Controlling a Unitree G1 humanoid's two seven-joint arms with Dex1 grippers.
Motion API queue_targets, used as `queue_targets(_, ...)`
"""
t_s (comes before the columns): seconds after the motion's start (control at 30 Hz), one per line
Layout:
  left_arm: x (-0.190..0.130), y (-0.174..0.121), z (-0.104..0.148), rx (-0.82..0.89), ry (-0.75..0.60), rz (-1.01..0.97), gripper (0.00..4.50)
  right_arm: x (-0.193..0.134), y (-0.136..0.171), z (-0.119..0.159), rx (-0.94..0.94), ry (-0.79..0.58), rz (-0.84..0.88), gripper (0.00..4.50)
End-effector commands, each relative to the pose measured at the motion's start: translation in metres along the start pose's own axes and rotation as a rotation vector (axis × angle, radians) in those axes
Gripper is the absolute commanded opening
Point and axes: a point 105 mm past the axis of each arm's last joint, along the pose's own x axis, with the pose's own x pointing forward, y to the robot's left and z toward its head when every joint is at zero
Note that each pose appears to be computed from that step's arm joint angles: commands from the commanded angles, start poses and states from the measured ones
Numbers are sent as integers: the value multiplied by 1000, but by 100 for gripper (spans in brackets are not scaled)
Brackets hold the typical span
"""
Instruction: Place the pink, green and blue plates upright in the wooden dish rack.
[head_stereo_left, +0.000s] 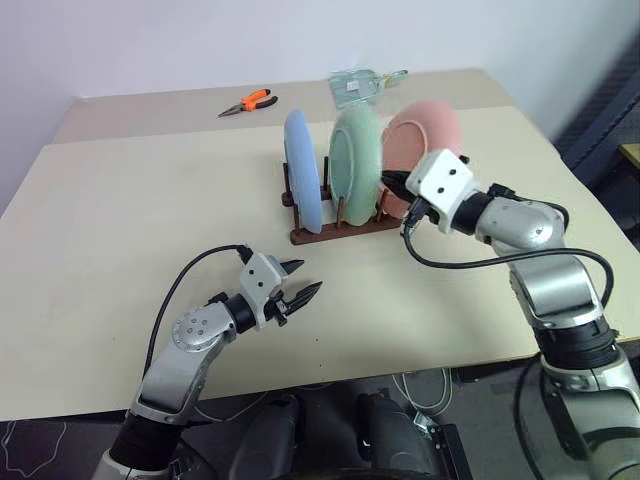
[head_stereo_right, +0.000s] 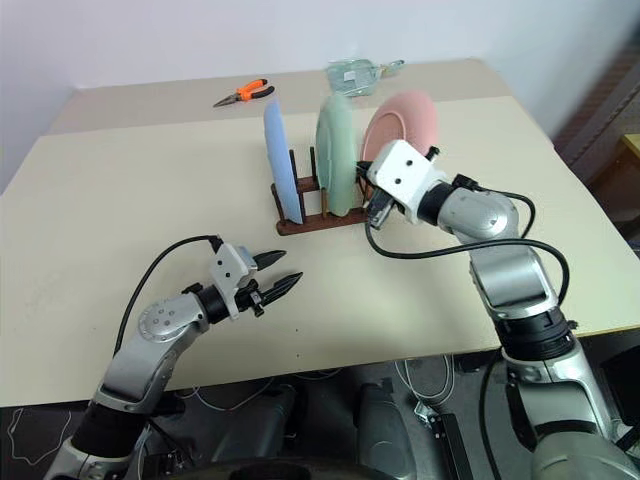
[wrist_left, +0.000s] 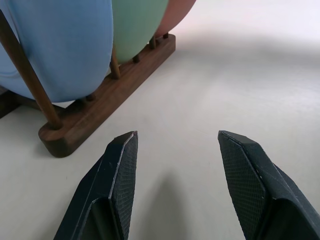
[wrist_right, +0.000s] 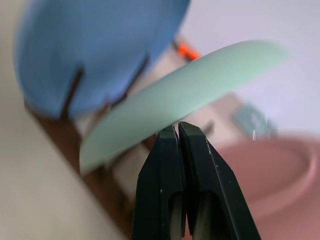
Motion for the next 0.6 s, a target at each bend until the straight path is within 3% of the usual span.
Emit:
queue_targets(0.03, -2, -1, 9, 22, -32, 1, 260, 1, 0, 16, -37, -52, 5, 5)
queue_targets(0.33, -1, -4, 7, 21, -25, -7, 260, -29, -69, 9, -148, 21, -226, 5)
queue_targets(0.47, 0, -3, 7, 23, -24, -12, 260, -50, -103, 4, -217, 98, -357, 5)
queue_targets(0.6, 1, -3, 6, 26, -24, -21, 260, -79, -127, -22, -262, 255, -443, 5)
